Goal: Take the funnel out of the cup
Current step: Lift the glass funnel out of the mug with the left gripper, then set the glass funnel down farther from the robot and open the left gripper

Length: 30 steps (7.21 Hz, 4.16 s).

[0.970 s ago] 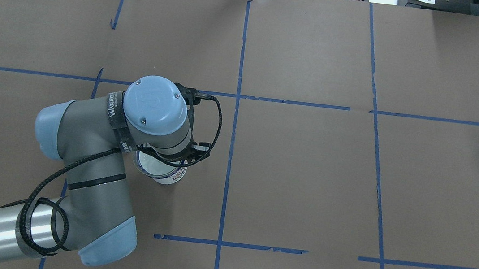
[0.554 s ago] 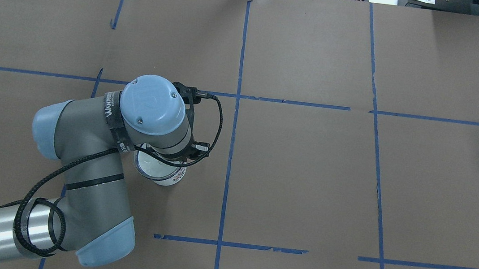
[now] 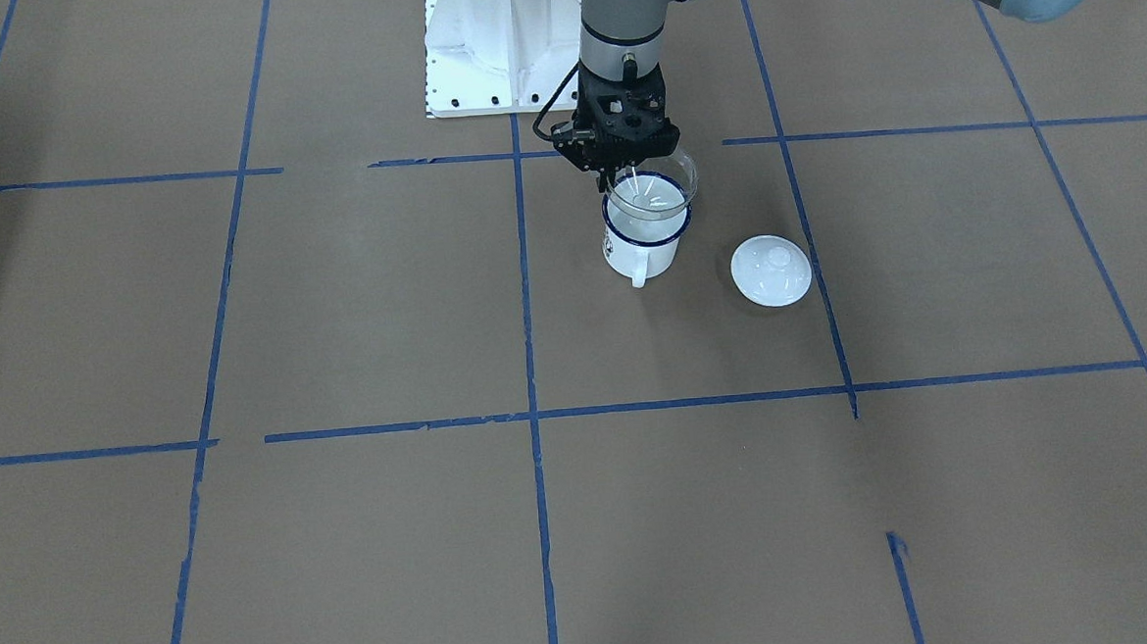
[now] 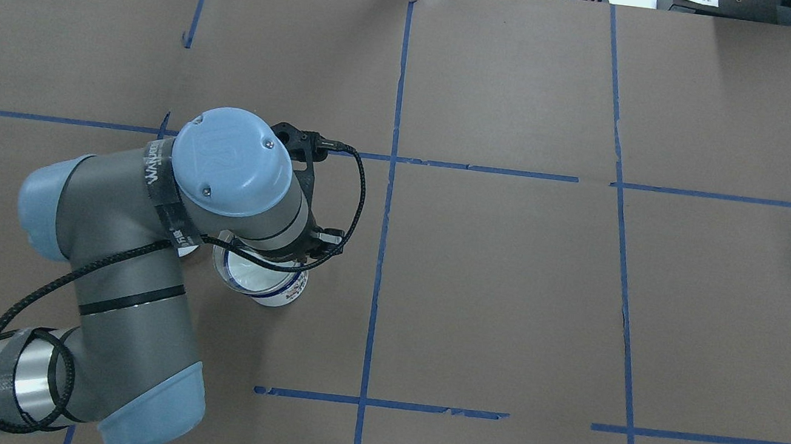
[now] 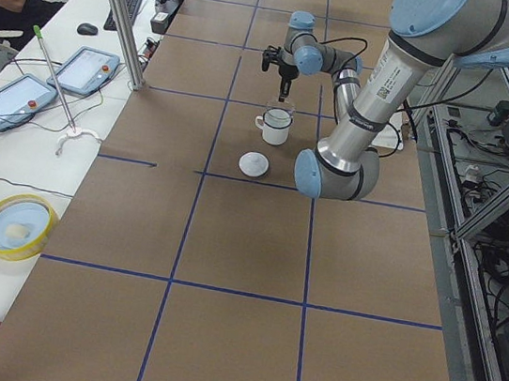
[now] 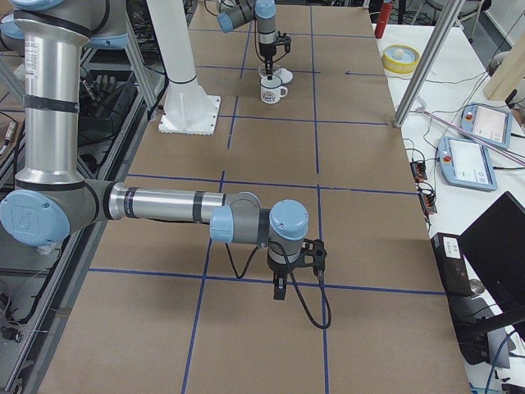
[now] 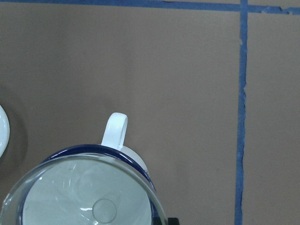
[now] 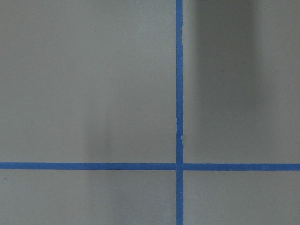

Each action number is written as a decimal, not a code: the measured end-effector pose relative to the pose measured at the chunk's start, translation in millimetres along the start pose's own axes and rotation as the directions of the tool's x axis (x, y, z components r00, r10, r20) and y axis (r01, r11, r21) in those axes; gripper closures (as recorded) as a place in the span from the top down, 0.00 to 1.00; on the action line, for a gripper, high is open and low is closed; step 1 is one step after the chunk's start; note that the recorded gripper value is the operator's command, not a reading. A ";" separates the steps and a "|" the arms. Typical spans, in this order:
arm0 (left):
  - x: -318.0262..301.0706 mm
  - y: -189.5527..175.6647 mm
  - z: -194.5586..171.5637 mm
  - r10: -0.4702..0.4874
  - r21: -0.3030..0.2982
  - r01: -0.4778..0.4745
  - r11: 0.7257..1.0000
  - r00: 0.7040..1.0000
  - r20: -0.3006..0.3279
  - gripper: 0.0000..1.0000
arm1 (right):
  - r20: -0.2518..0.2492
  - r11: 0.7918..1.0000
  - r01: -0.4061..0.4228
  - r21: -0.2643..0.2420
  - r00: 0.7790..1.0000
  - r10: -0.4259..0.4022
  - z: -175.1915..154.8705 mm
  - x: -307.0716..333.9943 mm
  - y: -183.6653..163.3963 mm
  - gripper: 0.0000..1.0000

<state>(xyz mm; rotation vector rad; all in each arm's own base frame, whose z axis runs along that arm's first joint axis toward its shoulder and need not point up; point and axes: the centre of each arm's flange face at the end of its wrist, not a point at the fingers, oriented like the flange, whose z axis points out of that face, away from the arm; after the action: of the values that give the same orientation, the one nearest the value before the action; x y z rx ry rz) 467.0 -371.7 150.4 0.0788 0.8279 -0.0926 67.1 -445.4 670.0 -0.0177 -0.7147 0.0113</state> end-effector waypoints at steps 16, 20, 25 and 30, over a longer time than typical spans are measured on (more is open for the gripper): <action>-146.0 -195.2 141.9 -0.412 0.544 0.742 0.391 0.670 -0.618 0.00 | 0.000 1.000 0.000 0.000 1.000 0.000 0.0 0.0 0.0 1.00; -150.7 -185.9 174.4 -0.425 0.566 0.722 0.397 0.691 -0.585 0.43 | 0.000 1.000 0.000 0.000 1.000 0.000 0.1 0.1 0.0 1.00; -151.7 -185.6 176.3 -0.387 0.619 0.651 0.440 0.759 -0.523 1.00 | 0.000 1.000 0.000 0.000 1.000 0.000 0.0 0.0 0.0 1.00; -161.2 -157.4 127.4 -0.283 0.628 0.467 0.622 0.882 -0.376 1.00 | 0.000 1.000 0.000 0.000 1.000 0.000 0.0 0.0 0.0 1.00</action>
<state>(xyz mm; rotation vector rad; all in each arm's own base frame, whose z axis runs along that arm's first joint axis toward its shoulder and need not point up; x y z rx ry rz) 433.9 -533.3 349.9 0.6635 1.0081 -0.8340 67.1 -445.4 670.0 -0.0176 -0.7147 0.0113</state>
